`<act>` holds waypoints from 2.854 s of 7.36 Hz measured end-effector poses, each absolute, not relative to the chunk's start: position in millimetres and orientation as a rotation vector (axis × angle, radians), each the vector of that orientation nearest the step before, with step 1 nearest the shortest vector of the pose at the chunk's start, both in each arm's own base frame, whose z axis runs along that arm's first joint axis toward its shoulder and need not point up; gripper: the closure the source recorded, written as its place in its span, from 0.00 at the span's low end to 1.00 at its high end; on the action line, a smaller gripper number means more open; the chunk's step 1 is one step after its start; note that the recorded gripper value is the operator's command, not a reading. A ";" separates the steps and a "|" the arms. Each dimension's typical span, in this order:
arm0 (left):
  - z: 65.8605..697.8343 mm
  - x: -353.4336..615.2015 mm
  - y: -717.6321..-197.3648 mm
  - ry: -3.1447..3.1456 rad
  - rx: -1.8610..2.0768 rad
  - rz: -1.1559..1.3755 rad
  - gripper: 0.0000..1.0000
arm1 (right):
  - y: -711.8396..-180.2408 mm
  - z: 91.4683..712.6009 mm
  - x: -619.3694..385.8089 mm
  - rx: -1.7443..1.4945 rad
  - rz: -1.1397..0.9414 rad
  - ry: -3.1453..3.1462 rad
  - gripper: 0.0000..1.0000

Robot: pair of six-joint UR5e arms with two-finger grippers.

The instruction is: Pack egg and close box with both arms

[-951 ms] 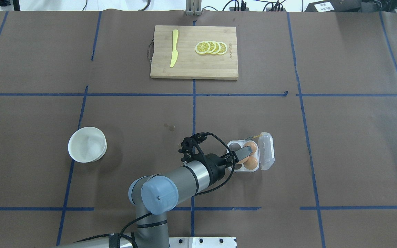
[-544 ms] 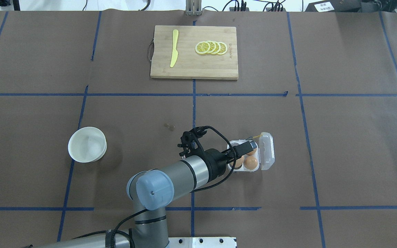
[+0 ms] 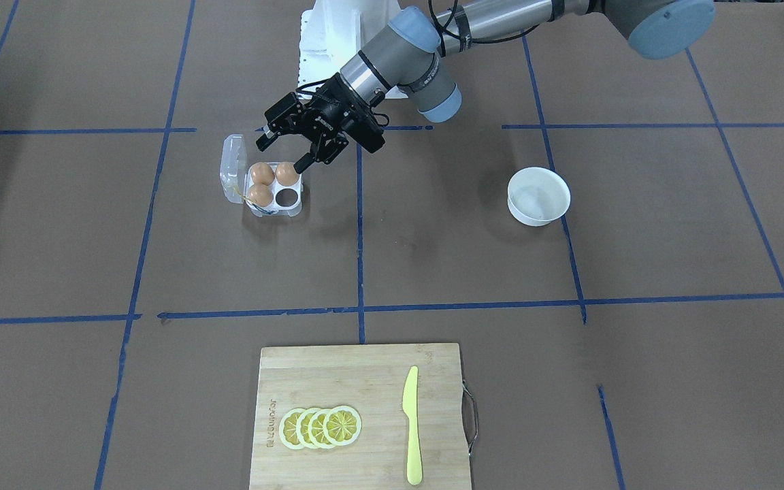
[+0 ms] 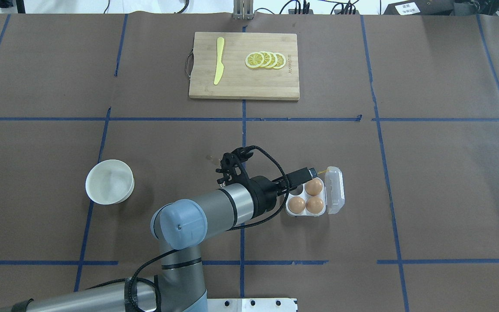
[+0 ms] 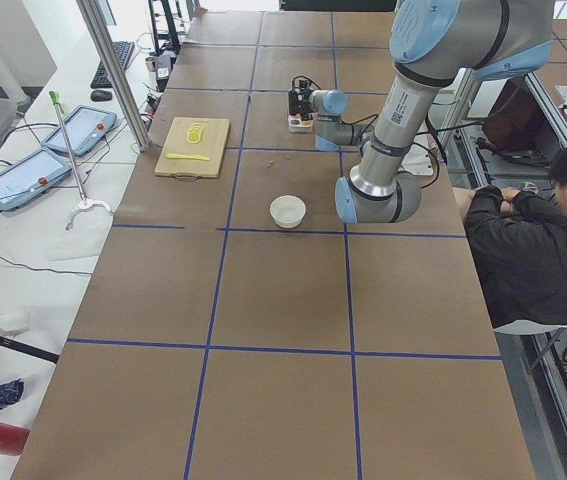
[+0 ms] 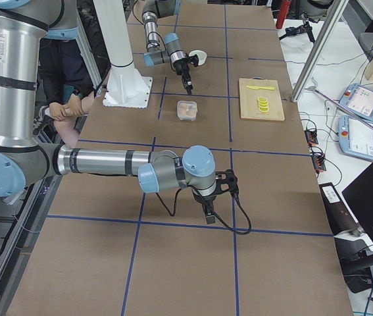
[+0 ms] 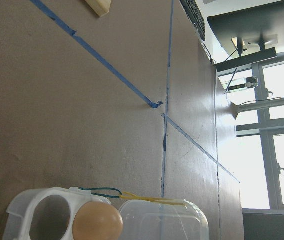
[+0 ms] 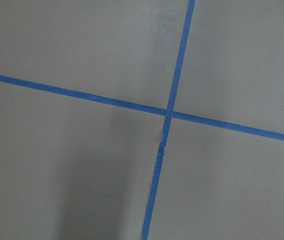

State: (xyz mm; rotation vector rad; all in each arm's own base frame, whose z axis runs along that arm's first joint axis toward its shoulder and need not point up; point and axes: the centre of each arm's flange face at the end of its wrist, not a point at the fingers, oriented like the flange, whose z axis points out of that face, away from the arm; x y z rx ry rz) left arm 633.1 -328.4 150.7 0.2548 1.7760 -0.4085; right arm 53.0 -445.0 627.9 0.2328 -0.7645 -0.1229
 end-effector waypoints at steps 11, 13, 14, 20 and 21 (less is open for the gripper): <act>291.4 236.9 -524.0 0.761 0.586 0.364 0.00 | -441.4 633.8 52.8 0.219 -0.116 -0.769 0.00; 365.4 161.2 -559.8 0.688 0.482 0.372 0.00 | -441.1 636.3 52.6 0.212 -0.113 -0.772 0.00; 415.4 124.5 -571.8 0.700 0.359 0.308 0.00 | -441.7 635.6 52.2 0.212 -0.112 -0.778 0.00; 599.6 -73.0 -494.3 0.745 0.076 0.104 0.00 | -454.1 582.1 12.0 0.199 -0.091 -0.858 0.00; 600.8 -95.7 -486.2 0.754 0.059 0.055 0.00 | -457.1 553.3 -27.2 0.158 -0.074 -0.890 0.00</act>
